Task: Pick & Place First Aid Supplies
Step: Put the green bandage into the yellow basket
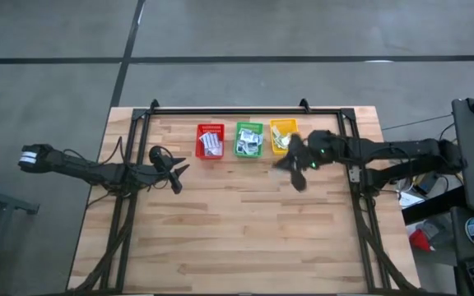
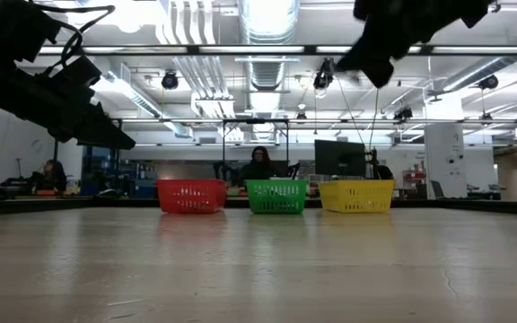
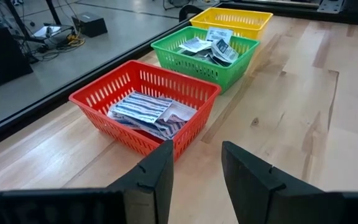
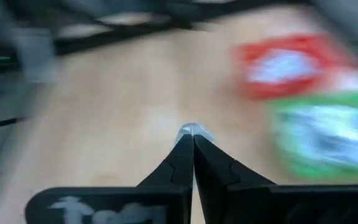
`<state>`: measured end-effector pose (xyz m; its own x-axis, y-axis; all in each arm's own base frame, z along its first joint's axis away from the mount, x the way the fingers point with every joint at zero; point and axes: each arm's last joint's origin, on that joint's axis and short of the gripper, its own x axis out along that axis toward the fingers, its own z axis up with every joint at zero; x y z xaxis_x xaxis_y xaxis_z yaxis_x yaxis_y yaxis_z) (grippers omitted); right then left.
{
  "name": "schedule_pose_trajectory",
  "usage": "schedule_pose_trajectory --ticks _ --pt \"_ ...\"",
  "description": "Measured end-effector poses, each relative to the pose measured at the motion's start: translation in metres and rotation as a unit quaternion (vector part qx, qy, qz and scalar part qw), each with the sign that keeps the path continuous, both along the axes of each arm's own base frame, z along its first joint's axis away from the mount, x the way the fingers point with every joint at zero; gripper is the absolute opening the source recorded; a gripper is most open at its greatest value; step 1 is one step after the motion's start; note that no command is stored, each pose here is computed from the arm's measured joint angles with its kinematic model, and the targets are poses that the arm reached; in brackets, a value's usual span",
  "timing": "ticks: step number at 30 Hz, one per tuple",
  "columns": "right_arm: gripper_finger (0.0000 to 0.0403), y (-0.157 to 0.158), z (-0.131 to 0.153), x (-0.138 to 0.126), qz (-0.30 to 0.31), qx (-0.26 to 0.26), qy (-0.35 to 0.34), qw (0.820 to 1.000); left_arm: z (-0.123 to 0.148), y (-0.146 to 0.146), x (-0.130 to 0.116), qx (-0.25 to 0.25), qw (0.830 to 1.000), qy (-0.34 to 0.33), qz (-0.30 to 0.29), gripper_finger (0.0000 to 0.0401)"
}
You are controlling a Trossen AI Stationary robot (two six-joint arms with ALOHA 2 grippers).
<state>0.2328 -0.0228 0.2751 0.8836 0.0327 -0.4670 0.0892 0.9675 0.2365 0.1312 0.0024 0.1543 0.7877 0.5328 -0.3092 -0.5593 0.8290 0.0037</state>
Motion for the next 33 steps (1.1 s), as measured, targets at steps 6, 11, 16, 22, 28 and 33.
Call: schedule_pose_trajectory --ticks 6,11,16,22,28,33 --pt "0.0008 -0.048 -0.002 -0.007 -0.198 -0.121 0.083 0.969 0.0 0.0 0.0 0.002 1.0 -0.002 0.005 0.0133" --pt "0.0008 -0.091 -0.006 -0.007 -0.253 -0.108 0.163 0.948 0.001 0.0 0.0 0.01 1.0 0.0 0.003 0.0133" --pt "0.0008 -0.125 -0.028 0.001 -0.253 -0.065 0.265 0.928 0.001 0.001 0.0 0.016 1.0 0.0 0.014 0.0133" --pt "0.0008 -0.151 -0.049 0.018 -0.23 -0.073 0.312 0.919 0.002 0.001 0.0 0.017 1.0 -0.004 0.016 0.0133" --pt "0.0008 -0.16 -0.056 0.031 -0.174 -0.073 0.317 0.929 0.004 0.003 -0.001 0.031 0.998 -0.012 0.052 0.0133" --pt "0.0008 -0.169 -0.068 0.037 -0.167 -0.045 0.326 0.929 0.004 0.004 -0.002 0.04 0.996 -0.013 0.074 0.0133"
